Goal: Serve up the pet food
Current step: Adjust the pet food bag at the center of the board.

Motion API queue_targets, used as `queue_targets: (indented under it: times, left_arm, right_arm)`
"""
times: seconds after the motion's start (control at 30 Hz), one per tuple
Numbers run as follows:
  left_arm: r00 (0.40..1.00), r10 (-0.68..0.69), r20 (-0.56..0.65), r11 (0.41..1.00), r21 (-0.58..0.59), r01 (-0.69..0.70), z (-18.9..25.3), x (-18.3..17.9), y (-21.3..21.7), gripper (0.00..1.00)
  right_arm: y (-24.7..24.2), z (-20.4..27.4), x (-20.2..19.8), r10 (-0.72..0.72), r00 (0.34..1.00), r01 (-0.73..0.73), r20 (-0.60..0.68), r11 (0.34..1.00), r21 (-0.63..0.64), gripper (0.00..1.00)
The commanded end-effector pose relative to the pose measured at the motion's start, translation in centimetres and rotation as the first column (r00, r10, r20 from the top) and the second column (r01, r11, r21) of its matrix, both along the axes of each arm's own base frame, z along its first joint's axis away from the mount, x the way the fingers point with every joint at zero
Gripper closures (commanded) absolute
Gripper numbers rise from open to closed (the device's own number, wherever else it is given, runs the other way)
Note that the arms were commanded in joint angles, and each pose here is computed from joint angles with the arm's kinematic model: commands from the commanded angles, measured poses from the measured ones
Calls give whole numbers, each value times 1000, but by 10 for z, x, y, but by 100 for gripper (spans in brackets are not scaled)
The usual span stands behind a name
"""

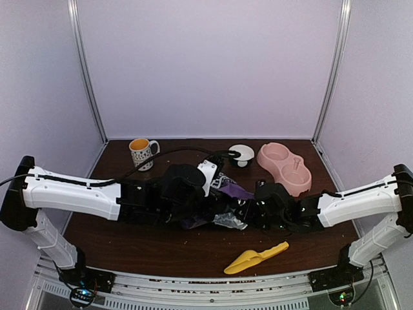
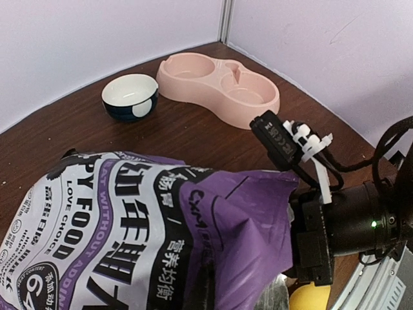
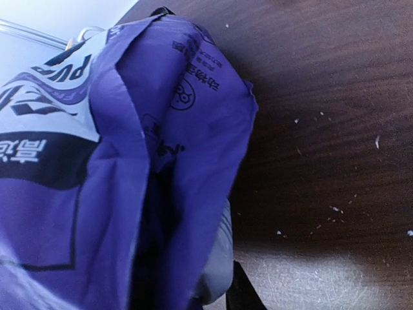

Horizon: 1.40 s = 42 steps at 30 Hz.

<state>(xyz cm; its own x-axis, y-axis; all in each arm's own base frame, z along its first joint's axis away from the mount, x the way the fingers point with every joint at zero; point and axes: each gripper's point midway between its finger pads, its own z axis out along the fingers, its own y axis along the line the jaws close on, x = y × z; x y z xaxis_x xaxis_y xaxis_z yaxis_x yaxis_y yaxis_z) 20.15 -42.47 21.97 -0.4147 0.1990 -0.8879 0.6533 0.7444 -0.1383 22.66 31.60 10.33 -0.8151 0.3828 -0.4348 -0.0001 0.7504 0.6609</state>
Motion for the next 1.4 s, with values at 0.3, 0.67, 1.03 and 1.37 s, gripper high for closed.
queue_targets:
  times: [0.3, 0.67, 1.03, 1.37]
  left_arm:
    - [1000, 7, 2, 991, -134, -6, 37, 9, -13, 100]
    - [1000, 8, -9, 989, -150, -9, 38, 6, -7, 100]
    - [1000, -2, 3, 986, -167, 2, 46, 5, -6, 100]
    - [999, 28, 38, 981, -191, -20, 65, 9, -1, 100]
  right_arm:
    - [-5, 0, -35, -23, 997, 24, -79, 1000, 6, 48]
    - [3, 37, -27, -109, 994, 108, 3, 986, 127, 31]
    - [18, 14, -30, -42, 999, 42, -2, 999, -5, 25]
    - [-1, -43, -58, -50, 992, 38, -119, 994, -104, 25]
